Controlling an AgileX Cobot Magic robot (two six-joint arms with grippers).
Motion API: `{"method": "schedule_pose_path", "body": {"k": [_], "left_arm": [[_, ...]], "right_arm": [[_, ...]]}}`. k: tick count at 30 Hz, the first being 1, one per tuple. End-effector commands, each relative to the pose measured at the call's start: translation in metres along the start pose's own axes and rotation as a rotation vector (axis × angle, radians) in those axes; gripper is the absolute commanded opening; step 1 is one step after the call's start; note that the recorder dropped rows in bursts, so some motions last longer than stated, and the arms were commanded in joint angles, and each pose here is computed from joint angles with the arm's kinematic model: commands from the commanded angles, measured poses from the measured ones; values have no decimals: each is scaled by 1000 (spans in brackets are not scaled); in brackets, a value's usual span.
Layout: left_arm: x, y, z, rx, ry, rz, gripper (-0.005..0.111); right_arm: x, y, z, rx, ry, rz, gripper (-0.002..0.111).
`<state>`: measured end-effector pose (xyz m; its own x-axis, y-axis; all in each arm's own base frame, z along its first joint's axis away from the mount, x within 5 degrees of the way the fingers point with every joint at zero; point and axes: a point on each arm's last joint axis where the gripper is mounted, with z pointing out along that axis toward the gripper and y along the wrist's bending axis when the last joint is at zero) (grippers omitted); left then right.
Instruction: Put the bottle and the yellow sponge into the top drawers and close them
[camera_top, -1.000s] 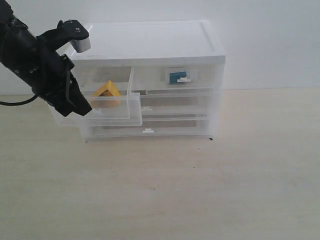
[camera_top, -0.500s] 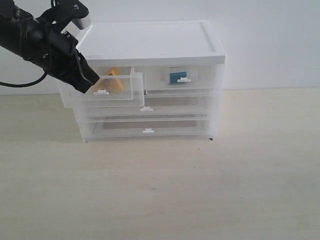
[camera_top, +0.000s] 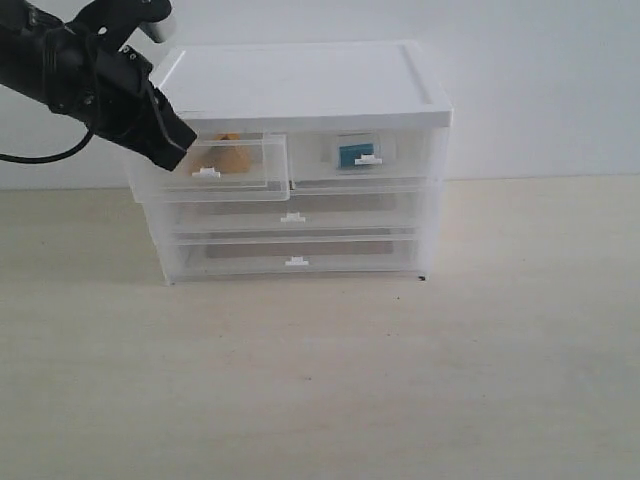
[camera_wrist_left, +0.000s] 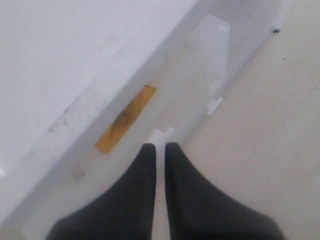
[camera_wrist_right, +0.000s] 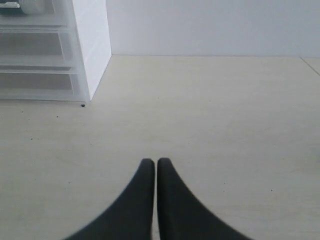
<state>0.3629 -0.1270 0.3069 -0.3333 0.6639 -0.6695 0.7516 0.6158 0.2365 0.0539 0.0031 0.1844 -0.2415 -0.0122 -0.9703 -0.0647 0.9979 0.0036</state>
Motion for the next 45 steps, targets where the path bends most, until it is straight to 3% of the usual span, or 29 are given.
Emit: {"method": "schedule_pose_path", "body": {"k": [1,6,16,20,25,29,36,45], "left_arm": [[9,-13,-1,140,93,-21,5],[14,-8,18,117,99,-28,5],[6,24,46,-196,-102,-63,5],[7,22,47,-182,-92,-63,5],[6,3,19,-3,8,-53,5],[4,-4,-7,33,53,-127,4],[6,-5,-57,-119,106,-333,4],[28,-29,-109,-256,-50,-447,4]], "right_arm": [[0,0,0,-2,-10,1,0],[0,0,0,-2,-10,1,0],[0,0,0,-2,-10,1,0],[0,0,0,-2,-10,1,0],[0,0,0,-2,-10,1,0],[0,0,0,-2,-10,1,0],[0,0,0,-2,-10,1,0],[0,0,0,-2,-10,1,0]]}}
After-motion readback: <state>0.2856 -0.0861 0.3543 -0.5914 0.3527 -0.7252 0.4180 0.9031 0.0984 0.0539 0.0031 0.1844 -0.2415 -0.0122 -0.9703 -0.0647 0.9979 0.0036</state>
